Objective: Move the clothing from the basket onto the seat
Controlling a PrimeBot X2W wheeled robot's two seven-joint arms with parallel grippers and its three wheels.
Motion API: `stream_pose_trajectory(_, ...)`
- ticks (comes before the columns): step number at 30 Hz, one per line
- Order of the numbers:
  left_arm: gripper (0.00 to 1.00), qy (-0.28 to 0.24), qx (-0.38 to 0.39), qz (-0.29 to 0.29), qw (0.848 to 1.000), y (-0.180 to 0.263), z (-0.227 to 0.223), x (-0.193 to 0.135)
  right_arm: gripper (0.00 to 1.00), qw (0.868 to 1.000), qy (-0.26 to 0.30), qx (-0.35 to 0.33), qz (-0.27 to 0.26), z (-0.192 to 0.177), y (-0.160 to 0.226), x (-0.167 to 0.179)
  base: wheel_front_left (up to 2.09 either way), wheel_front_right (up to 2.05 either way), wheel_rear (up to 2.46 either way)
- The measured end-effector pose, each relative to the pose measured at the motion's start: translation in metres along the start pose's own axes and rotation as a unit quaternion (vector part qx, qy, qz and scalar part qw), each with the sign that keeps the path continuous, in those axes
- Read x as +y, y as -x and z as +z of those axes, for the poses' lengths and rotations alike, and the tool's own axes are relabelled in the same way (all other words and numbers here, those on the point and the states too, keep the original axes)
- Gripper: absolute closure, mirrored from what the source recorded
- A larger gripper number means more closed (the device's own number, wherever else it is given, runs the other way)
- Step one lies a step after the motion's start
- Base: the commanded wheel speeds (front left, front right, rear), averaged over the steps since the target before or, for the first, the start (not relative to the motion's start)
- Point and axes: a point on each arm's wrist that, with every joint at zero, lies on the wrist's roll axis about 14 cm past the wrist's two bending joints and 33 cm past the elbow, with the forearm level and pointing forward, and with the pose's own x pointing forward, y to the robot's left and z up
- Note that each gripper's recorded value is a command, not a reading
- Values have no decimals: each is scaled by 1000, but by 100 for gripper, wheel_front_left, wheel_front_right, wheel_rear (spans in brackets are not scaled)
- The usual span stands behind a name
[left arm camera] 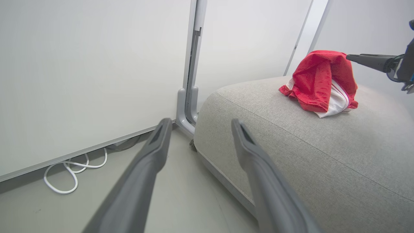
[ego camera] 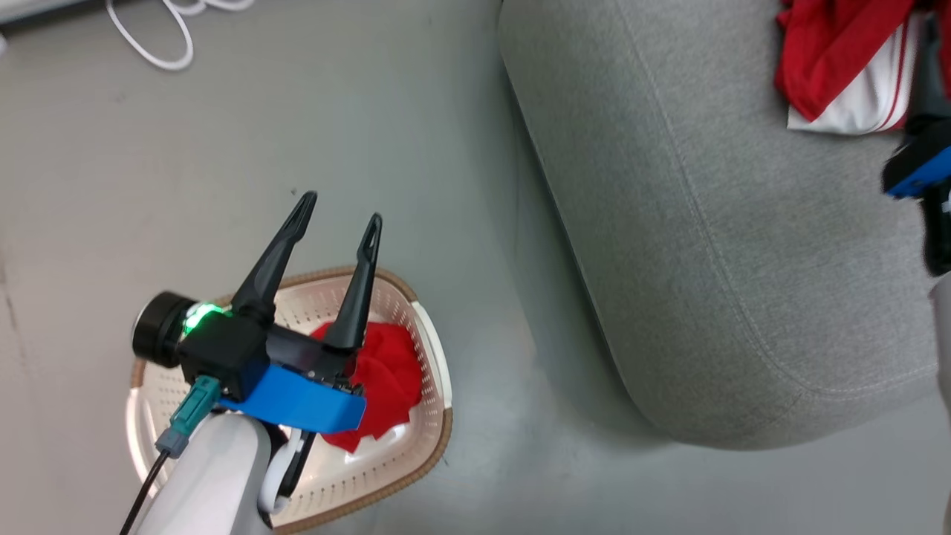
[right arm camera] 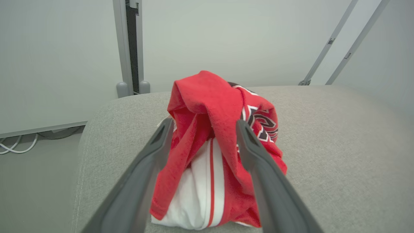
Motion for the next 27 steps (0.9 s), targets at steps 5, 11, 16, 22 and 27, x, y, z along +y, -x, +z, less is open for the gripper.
stream_pose_trajectory(5,0,-2,-4,41,999,24,18,4,0,999,-5,-31,43,22,25,24,0,0,0)
stream_pose_trajectory(11,0,-6,-16,88,996,54,38,7,0,994,-33,-71,77,41,65,41,0,0,0)
stream_pose_trajectory(16,0,-18,-33,128,991,76,56,16,0,989,-43,-89,114,41,98,64,0,0,0)
stream_pose_trajectory(22,0,-27,-42,183,982,106,66,36,0,981,-68,-108,148,50,121,95,0,0,0)
stream_pose_trajectory(27,0,-26,-48,224,973,129,71,51,0,976,-75,-112,169,51,139,117,0,0,0)
